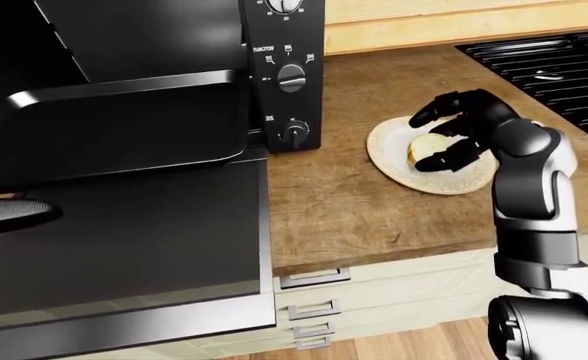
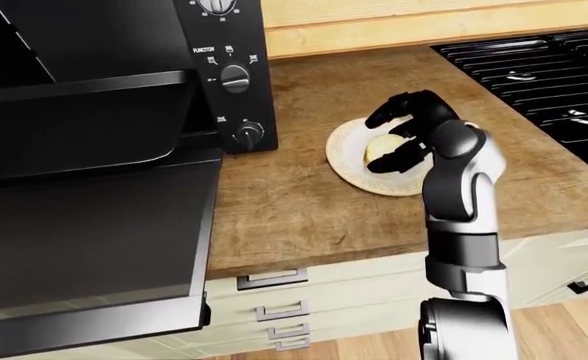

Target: Place the bread on the tray of the toaster oven.

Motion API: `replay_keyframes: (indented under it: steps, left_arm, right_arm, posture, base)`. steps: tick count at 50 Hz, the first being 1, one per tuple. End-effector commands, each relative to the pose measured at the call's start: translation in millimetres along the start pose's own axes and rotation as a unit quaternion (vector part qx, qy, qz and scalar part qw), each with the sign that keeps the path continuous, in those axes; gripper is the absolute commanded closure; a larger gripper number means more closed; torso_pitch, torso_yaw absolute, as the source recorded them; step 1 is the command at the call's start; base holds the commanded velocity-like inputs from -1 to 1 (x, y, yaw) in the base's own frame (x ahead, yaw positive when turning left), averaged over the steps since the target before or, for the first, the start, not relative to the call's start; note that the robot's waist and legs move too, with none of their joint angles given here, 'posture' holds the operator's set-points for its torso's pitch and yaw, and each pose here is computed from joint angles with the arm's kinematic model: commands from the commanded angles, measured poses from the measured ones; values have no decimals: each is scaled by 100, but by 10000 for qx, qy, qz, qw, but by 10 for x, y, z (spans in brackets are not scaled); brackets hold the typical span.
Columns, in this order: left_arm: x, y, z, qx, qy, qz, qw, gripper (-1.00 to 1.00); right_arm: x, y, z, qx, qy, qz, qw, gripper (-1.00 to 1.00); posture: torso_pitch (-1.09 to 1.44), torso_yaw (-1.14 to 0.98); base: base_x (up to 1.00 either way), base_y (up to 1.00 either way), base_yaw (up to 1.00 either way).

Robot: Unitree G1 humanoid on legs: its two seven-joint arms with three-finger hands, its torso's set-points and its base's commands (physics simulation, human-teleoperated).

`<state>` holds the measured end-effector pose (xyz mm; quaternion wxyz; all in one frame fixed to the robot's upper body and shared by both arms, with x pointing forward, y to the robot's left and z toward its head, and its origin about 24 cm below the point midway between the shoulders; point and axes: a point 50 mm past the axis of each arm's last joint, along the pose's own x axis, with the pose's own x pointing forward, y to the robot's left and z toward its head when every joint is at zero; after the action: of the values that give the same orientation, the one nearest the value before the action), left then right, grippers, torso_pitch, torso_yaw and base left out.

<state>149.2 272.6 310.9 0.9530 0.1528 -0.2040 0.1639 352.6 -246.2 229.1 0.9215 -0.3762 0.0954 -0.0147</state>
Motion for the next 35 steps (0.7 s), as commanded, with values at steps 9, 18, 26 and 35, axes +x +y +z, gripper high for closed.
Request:
replay_keyframes:
  steps: [9, 18, 26, 35]
  left_arm:
    - [-31, 62, 69, 63, -261, 167, 9995, -100]
    - [-20, 56, 74, 57, -272, 171, 9995, -100]
    - [-1, 47, 74, 5, -266, 145, 9995, -100]
    - [-5, 32, 66, -4, -259, 110, 9996, -100]
  right_arm:
    - [-102, -255, 339, -181, -666, -574, 9960, 31]
    - [-208, -334, 481, -223, -823, -595, 9946, 47]
    - [-337, -374, 695, -227, -1077, -553, 9924, 51]
    - [-572, -376, 902, -221, -1391, -507, 9887, 51]
  posture:
    - [0, 0]
    - [0, 0]
    - [0, 0]
    - [0, 0]
  base:
    - [0, 0, 0]
    - [0, 0, 0]
    - [0, 0, 0]
    - [0, 0, 0]
